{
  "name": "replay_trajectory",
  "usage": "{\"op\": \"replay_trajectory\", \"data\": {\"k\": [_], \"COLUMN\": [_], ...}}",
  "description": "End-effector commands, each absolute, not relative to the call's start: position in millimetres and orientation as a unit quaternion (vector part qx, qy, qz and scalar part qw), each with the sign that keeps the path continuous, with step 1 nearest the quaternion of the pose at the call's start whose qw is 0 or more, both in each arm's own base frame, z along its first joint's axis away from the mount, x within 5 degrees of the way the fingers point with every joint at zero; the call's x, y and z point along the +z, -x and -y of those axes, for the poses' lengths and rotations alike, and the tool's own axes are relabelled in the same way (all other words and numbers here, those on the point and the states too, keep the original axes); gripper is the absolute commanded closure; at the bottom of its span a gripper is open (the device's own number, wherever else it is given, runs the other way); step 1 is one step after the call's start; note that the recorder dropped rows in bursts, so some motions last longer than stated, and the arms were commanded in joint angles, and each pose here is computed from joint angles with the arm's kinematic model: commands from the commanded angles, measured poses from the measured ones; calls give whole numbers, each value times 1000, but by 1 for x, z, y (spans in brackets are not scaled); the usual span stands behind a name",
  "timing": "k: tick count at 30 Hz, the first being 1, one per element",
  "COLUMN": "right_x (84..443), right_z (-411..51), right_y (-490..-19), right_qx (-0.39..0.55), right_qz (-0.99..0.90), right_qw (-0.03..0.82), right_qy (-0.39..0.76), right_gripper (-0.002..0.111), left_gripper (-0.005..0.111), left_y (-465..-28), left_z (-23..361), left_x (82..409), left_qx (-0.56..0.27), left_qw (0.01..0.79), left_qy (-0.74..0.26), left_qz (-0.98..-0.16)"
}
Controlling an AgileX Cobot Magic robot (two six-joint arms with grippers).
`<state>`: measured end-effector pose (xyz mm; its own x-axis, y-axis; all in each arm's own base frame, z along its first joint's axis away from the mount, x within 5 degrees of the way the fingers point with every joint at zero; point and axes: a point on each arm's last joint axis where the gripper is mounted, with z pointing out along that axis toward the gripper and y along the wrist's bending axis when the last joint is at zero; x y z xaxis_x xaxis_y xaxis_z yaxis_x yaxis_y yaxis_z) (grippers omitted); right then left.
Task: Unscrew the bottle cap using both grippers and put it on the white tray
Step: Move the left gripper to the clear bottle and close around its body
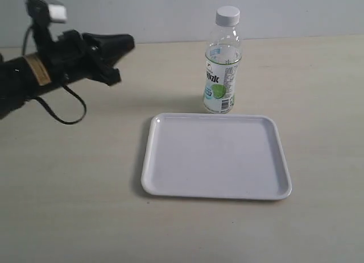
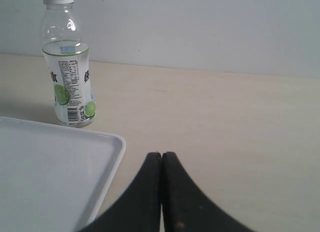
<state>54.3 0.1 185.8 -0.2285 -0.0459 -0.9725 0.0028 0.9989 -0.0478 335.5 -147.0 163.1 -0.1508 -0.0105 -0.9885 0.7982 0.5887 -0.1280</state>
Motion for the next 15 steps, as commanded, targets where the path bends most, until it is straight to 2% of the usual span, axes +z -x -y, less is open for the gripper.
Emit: {"op": "replay_trajectory", "data": {"k": [1,2,3,4,8,15], "right_x": [185,185,185,185,185,185], "right_z": [0,0,0,0,0,0], "right_y": [-54,-54,-54,-54,-54,-54], "right_qx": [-24,-24,-24,-24,-24,-24], "right_qz": [-781,-781,-781,-781,-781,-781], "right_qw": [624,624,624,624,624,624], "right_qy": [12,12,12,12,12,12], "right_gripper": [108,108,108,108,108,108], "left_gripper": [56,32,20,1,2,2], "left_y": [-352,-354,-356,-357,-364,-373], "left_z": [185,195,201,210,239,261], "left_x": [126,115,108,100,75,68], "left_qx": [-385,-391,-393,-393,-404,-413], "left_qw": [550,541,537,536,530,541], "left_qy": [-335,-342,-345,-357,-377,-381], "left_qz": [-662,-662,-661,-656,-643,-626]}}
